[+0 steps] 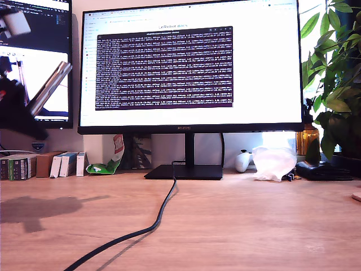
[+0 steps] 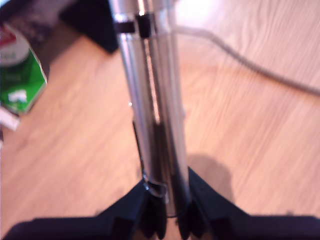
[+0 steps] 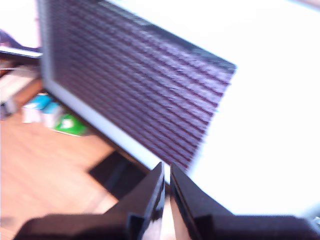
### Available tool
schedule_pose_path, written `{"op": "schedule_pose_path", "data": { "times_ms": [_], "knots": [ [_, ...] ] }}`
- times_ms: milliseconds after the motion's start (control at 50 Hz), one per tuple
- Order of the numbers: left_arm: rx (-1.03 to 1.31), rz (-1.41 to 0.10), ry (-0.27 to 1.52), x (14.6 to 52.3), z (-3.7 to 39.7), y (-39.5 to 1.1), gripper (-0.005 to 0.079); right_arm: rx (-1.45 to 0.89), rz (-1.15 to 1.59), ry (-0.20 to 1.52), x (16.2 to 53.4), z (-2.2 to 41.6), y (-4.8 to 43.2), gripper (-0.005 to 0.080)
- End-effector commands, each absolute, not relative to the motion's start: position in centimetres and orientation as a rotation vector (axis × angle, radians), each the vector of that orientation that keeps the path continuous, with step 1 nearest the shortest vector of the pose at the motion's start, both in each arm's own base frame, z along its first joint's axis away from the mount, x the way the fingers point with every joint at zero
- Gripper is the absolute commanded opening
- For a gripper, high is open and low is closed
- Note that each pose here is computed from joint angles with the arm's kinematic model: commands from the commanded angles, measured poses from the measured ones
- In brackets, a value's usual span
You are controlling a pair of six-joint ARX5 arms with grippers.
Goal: Pick the metallic laser pointer with your right arm, pass it to your left arm, then place it down to the left side of the table
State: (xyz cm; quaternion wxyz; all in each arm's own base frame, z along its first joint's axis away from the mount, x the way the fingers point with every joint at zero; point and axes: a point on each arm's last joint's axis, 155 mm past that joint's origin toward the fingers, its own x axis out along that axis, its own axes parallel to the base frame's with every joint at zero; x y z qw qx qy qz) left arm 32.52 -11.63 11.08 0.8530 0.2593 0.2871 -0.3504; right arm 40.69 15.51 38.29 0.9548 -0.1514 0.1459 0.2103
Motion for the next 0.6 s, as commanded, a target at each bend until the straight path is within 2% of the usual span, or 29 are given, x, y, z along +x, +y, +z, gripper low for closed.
{"op": "schedule_pose_path", "data": {
  "times_ms": [0, 400, 580],
  "knots": [
    [0.563, -0.723, 0.617, 32.8, 10.9, -11.3, -0.0021, -0.312, 0.410, 0.313, 40.1, 36.6, 14.7, -0.0011],
    [0.679, -0.699, 0.798, 30.5, 7.7, -8.6, -0.0021, -0.289, 0.287, 0.189, 33.0, 35.2, 9.7, -0.0011],
    [0.716, -0.718, 0.954, 28.5, 5.0, -7.3, -0.0022, -0.263, 0.281, 0.172, 30.0, 33.8, 8.7, -0.0011]
  ]
}}
